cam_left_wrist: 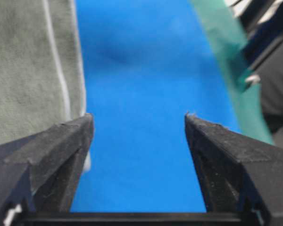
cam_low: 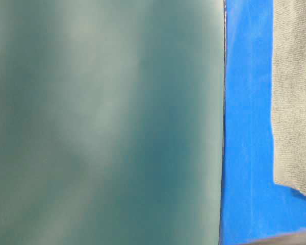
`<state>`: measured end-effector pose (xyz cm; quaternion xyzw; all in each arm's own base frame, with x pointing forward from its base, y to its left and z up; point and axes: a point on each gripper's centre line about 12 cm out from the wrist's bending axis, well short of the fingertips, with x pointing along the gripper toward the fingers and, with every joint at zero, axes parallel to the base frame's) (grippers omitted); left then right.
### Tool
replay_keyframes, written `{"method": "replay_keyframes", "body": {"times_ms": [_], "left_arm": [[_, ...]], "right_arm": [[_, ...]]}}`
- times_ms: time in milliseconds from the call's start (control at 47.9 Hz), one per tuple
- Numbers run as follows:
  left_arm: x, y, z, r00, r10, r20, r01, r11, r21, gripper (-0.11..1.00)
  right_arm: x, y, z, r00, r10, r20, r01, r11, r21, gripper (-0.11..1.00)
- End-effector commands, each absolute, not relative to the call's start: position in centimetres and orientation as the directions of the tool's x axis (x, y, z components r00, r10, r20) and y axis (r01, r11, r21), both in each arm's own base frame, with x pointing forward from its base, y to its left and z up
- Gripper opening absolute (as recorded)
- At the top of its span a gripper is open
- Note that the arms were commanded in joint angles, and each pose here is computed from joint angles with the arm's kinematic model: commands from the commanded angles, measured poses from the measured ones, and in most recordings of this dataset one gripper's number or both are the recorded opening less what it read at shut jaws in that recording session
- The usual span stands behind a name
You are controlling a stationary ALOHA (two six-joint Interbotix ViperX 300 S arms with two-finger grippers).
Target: Fold a large towel.
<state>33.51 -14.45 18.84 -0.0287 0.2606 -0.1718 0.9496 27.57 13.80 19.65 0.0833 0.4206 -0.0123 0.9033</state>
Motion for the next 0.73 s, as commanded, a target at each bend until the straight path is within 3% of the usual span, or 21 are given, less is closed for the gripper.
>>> {"method": "replay_keyframes", "body": {"times_ms": [0, 209, 438, 709], "left_arm": [[32.9, -14.2, 22.3, 0.835, -0.357, -0.419, 0.329, 0.934, -0.139, 0.73], [30.4, -11.4, 28.2, 0.890, -0.332, -0.314, 0.305, 0.943, -0.135, 0.73], [26.4, -7.2, 31.7, 0.932, -0.254, -0.258, 0.228, 0.965, -0.129, 0.73], [19.9, -3.0, 32.6, 0.969, -0.150, -0.197, 0.134, 0.987, -0.089, 0.71]], "right_arm": [[27.4, 13.3, 22.7, 0.686, 0.015, -0.728, 0.116, 0.985, 0.129, 0.63], [25.3, 10.0, 27.7, 0.780, -0.080, -0.620, 0.159, 0.985, 0.073, 0.63], [21.3, 6.3, 32.2, 0.877, -0.101, -0.470, 0.170, 0.979, 0.108, 0.63], [16.9, 1.7, 31.2, 0.851, -0.253, -0.460, 0.295, 0.955, 0.020, 0.63]]}}
